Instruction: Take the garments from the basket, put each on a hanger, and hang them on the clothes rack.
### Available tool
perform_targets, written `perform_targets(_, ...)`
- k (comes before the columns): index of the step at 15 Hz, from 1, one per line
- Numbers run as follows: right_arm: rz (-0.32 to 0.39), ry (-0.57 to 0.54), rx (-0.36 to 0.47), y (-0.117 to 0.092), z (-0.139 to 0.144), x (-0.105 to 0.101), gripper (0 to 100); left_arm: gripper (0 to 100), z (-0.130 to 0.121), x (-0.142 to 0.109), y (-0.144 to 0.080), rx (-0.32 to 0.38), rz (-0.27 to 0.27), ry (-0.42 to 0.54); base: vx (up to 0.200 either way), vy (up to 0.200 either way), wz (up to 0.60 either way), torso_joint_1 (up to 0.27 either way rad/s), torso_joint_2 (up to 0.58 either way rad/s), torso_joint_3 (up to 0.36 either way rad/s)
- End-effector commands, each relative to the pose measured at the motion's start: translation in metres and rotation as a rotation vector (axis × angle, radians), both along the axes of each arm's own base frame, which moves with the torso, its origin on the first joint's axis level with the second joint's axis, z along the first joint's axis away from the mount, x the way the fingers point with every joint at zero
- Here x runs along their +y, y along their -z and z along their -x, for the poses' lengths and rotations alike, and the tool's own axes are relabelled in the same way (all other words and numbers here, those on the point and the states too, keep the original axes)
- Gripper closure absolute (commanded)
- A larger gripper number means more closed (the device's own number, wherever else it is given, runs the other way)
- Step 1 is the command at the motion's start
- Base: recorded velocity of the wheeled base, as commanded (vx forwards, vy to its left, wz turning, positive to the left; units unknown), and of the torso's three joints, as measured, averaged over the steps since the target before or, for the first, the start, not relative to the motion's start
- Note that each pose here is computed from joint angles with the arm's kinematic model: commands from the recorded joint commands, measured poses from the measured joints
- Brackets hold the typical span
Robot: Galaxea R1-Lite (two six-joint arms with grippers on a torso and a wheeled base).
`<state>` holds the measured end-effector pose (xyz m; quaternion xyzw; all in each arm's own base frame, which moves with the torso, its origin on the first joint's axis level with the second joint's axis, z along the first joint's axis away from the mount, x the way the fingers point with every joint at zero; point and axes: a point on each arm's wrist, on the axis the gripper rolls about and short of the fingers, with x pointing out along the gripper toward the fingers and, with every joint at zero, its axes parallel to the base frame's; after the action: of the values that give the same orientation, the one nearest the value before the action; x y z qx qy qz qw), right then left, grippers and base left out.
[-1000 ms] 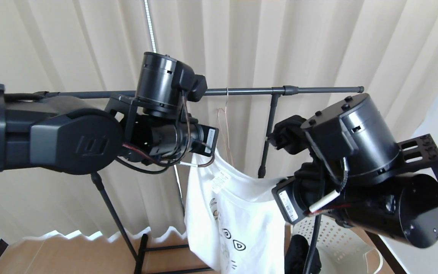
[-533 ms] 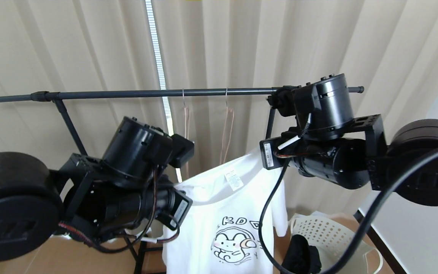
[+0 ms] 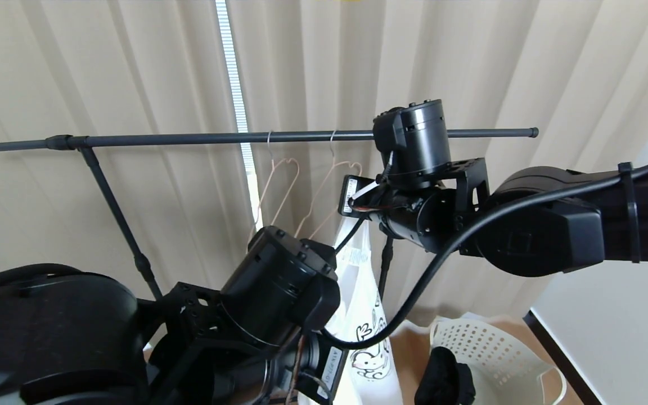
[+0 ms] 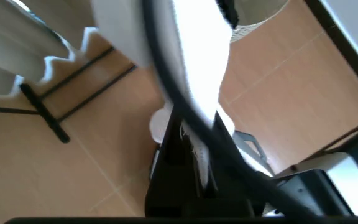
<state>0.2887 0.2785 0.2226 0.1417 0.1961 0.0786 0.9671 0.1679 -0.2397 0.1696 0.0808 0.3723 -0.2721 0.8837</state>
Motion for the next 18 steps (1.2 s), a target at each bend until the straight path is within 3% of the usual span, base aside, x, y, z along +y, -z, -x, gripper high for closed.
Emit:
perform_targets(1, 0.003, -0.007, 0.018, 0.012, -0.005, 0.011, 100, 100, 0.002, -0.019, -0.001, 0.038, 0.061, 0.002, 0.0, 0.0, 0.0, 0.0, 0.0, 0.0)
perform_targets(2, 0.002, -0.008, 0.019, 0.012, -0.004, 0.012, 100, 100, 0.001, -0.024, -0.003, 0.049, 0.092, -0.019, 0.0, 0.0, 0.0, 0.0, 0.0, 0.0)
perform_targets(4, -0.002, -0.006, 0.015, 0.009, -0.003, 0.01, 100, 100, 0.001, -0.026, -0.002, 0.054, 0.094, -0.027, 0.0, 0.0, 0.0, 0.0, 0.0, 0.0)
perform_targets(8, -0.011, 0.005, 0.002, -0.001, -0.001, 0.002, 100, 100, -0.002, -0.019, 0.004, 0.049, 0.064, -0.06, 0.0, 0.0, 0.0, 0.0, 0.0, 0.0)
perform_targets(10, -0.005, 0.036, -0.006, -0.006, -0.006, -0.01, 100, 100, -0.008, -0.009, 0.007, 0.02, 0.031, -0.125, 0.0, 0.0, 0.0, 0.0, 0.0, 0.0)
perform_targets(14, 0.043, 0.071, -0.033, -0.017, -0.004, -0.034, 100, 100, -0.032, 0.022, -0.007, -0.029, 0.043, -0.249, 0.0, 0.0, 0.0, 0.0, 0.0, 0.0)
perform_targets(18, 0.173, 0.068, -0.031, -0.013, 0.008, -0.049, 100, 100, -0.061, 0.04, -0.015, -0.076, 0.035, -0.341, 0.0, 0.0, 0.0, 0.0, 0.0, 0.0)
